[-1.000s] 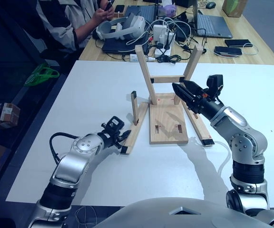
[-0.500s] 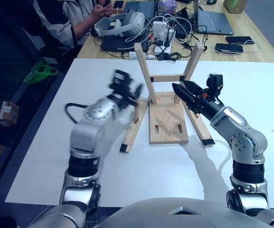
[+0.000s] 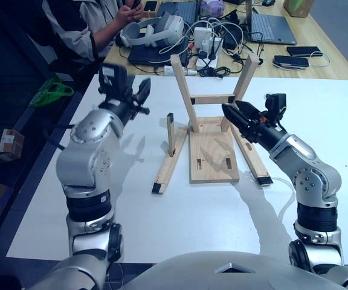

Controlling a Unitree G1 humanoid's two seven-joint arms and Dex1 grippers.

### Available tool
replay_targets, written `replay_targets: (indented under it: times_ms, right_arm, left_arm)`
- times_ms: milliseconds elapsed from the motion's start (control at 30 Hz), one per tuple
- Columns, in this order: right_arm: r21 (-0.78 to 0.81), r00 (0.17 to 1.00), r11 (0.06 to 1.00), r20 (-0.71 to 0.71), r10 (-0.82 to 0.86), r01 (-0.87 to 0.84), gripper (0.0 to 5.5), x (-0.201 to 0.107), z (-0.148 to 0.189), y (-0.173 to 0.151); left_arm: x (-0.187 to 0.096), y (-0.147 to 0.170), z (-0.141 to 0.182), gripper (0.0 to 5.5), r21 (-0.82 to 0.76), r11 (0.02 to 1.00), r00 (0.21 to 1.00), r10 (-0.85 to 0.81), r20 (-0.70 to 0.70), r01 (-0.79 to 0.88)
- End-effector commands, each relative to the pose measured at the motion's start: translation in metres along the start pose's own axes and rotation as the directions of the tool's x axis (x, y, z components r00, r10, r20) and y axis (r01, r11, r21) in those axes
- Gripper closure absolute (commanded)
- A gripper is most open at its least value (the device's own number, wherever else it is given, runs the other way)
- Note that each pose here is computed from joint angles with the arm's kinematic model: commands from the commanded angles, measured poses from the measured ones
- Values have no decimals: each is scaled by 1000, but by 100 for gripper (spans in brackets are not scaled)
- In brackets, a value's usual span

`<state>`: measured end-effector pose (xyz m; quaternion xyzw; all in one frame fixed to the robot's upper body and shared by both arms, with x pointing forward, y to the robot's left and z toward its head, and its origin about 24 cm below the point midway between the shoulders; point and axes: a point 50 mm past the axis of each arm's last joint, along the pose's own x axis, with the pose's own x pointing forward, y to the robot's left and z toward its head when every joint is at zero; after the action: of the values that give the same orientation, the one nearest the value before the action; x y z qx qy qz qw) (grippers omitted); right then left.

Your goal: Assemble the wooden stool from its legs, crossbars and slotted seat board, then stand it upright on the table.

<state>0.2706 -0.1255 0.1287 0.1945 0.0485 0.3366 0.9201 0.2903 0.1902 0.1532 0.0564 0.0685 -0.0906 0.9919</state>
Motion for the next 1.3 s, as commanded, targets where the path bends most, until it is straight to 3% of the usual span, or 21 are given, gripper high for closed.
replay_targets:
  times_ms: [33, 100, 167, 233, 300, 367, 433, 500, 667, 767, 900, 1067, 1300]
  right_arm:
    - [-14, 1000, 1000, 9, 3, -3, 242, 3, 5, 0]
    - [-15, 1000, 1000, 10, 5, -5, 242, 3, 6, -1]
    - [-21, 1000, 1000, 13, -1, 1, 242, 3, 8, -2]
    - [-26, 1000, 1000, 17, -5, 6, 242, 3, 10, -3]
    - [-30, 1000, 1000, 18, -8, 8, 242, 3, 12, -5]
    - [-32, 1000, 999, 20, -12, 13, 242, 3, 12, -6]
    - [-33, 1000, 999, 21, -14, 15, 242, 3, 12, -7]
    - [-33, 1000, 999, 21, -16, 16, 242, 3, 12, -7]
    - [-32, 1000, 999, 18, -21, 21, 242, 1, 9, -6]
    - [-28, 1000, 999, 14, -24, 25, 242, 0, 6, -5]
    - [-23, 1000, 999, 10, -28, 29, 242, -1, 3, -4]
    - [-23, 999, 999, 6, -32, 32, 242, -1, 2, -4]
    - [-19, 999, 999, 0, -36, 36, 242, -2, -3, -1]
  left_arm:
    - [13, 5, -46, 351, 104, 991, 974, 103, -203, -83]
    - [23, -11, -44, 351, 88, 995, 980, 64, -191, -48]
    - [22, -55, -34, 351, 58, 976, 963, -194, -185, 208]
    - [3, -96, -23, 351, 15, 879, 868, -466, -172, 476]
    - [-16, -113, -11, 351, 0, 789, 782, -608, -139, 614]
    - [-16, -99, -1, 351, 26, 817, 813, -569, -124, 576]
    - [-6, -66, 5, 351, 78, 907, 906, -401, -138, 413]
    - [-6, -43, 6, 351, 128, 943, 943, -284, -172, 307]
    - [-29, -39, -25, 310, 81, 907, 871, -368, -327, 413]
    - [-34, -35, -45, 281, -2, 933, 846, -327, -422, 359]
    - [-42, -34, -73, 281, 48, 941, 795, -255, -551, 336]
    - [-47, -49, -83, 281, -13, 926, 761, -317, -566, 377]
    - [-46, -56, -75, 281, -140, 921, 774, -383, -504, 364]
